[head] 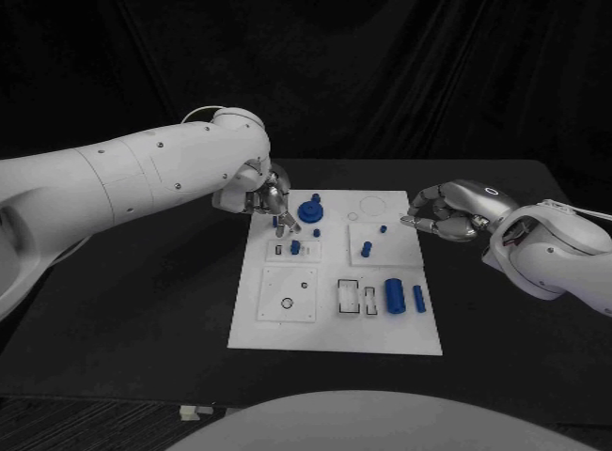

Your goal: Assemble the parts on the task board

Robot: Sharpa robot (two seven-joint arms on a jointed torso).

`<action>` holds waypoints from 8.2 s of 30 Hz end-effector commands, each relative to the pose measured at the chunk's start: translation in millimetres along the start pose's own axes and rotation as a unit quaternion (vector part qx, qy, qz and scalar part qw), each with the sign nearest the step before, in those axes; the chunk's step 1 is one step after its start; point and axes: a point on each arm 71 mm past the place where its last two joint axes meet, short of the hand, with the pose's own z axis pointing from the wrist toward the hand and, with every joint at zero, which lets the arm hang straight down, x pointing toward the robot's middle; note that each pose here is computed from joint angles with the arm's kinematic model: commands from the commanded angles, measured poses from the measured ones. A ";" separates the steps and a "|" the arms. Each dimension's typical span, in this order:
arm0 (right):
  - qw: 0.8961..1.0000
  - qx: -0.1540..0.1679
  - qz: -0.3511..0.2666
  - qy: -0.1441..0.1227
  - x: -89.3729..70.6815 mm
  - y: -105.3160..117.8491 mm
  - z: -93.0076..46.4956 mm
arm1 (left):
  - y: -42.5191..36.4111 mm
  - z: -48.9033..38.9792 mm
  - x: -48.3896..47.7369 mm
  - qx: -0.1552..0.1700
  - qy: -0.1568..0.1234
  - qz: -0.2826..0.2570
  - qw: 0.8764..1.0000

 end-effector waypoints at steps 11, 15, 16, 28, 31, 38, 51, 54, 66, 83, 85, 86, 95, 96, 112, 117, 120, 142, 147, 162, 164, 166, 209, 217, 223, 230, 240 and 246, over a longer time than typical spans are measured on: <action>1.000 0.006 0.001 -0.002 0.7 0.9 0.0 | -12.0 8.5 -1.2 0.032 0.012 -0.022 0.999; 1.000 0.006 0.001 -0.002 0.7 1.4 -0.1 | -14.6 14.3 2.6 0.029 0.013 -0.025 0.999; 1.000 0.006 0.001 -0.002 0.7 1.3 -0.2 | -14.6 15.3 3.3 0.028 0.013 -0.025 0.999; 1.000 0.005 0.002 -0.002 0.6 1.7 -0.4 | -9.4 24.3 8.1 0.010 0.014 -0.036 0.999; 1.000 0.005 0.001 -0.003 0.6 1.7 -0.4 | -8.5 25.0 8.4 0.008 0.014 -0.037 0.999; 1.000 0.005 0.002 -0.003 0.6 1.8 -0.3 | -8.3 26.6 9.1 0.011 0.010 -0.041 0.999; 1.000 0.006 0.001 -0.003 0.5 1.3 -0.2 | -9.7 29.9 11.0 0.015 0.018 -0.040 0.999; 1.000 0.006 0.001 -0.004 0.5 1.3 -0.1 | -9.4 30.6 11.4 0.013 0.021 -0.039 0.999; 1.000 0.005 0.001 -0.004 0.6 1.2 0.1 | -8.0 34.4 17.2 0.005 0.038 -0.034 0.999; 1.000 0.005 0.001 -0.003 0.7 1.3 0.4 | -11.5 39.6 25.2 0.014 0.049 -0.030 0.998; 1.000 0.005 0.001 -0.003 0.7 1.2 0.3 | -11.5 39.8 25.3 0.015 0.049 -0.031 0.998; 1.000 0.005 0.001 -0.003 0.7 1.1 0.3 | -11.4 39.8 25.4 0.016 0.049 -0.031 0.998; 1.000 0.006 0.001 -0.002 0.7 0.7 0.1 | -10.0 40.0 24.8 0.022 0.043 -0.036 0.998; 1.000 0.006 0.001 -0.002 0.8 0.7 0.2 | -9.9 40.0 24.7 0.022 0.042 -0.037 0.998; 1.000 0.007 0.001 0.000 1.1 0.7 0.1 | -9.7 40.4 22.6 0.026 0.030 -0.044 0.998; 1.000 0.007 0.001 0.001 1.2 0.8 0.2 | -10.6 40.6 22.0 0.031 0.027 -0.046 0.998; 1.000 0.007 0.001 0.001 1.4 1.0 0.4 | -10.9 40.6 22.2 0.033 0.027 -0.046 0.998; 1.000 0.008 0.000 0.001 1.4 0.1 0.5 | -3.0 37.2 26.0 0.045 0.010 -0.057 0.997; 1.000 0.009 0.000 0.001 1.2 -0.9 -0.4 | -1.5 31.4 24.1 0.087 -0.055 -0.087 0.991; 1.000 0.016 0.002 0.005 6.7 -5.4 -5.3 | 36.5 -29.5 34.7 0.187 -0.366 -0.148 0.900; 1.000 0.016 0.003 0.005 7.8 -5.6 -6.1 | 40.1 -35.4 40.7 0.193 -0.403 -0.150 0.882; 1.000 0.016 0.004 0.006 8.8 -5.5 -6.7 | 42.2 -37.6 48.8 0.196 -0.430 -0.149 0.869; 1.000 -0.005 0.013 -0.013 10.7 4.3 -10.8 | 22.0 25.2 166.7 0.260 -0.455 -0.117 0.844; 1.000 -0.002 0.014 -0.007 13.1 3.4 -11.2 | 19.9 32.4 168.4 0.274 -0.445 -0.103 0.846; 1.000 -0.001 0.015 -0.002 15.4 3.0 -11.7 | 17.8 36.4 167.7 0.279 -0.438 -0.097 0.849; 1.000 0.001 0.015 0.002 17.3 2.2 -12.8 | 17.0 39.6 166.0 0.280 -0.437 -0.093 0.850; 1.000 0.004 0.016 0.006 18.9 1.0 -13.9 | 19.2 44.0 164.5 0.282 -0.433 -0.084 0.852; 1.000 0.008 0.016 0.011 20.1 -0.1 -14.9 | 21.2 46.6 164.8 0.284 -0.431 -0.079 0.853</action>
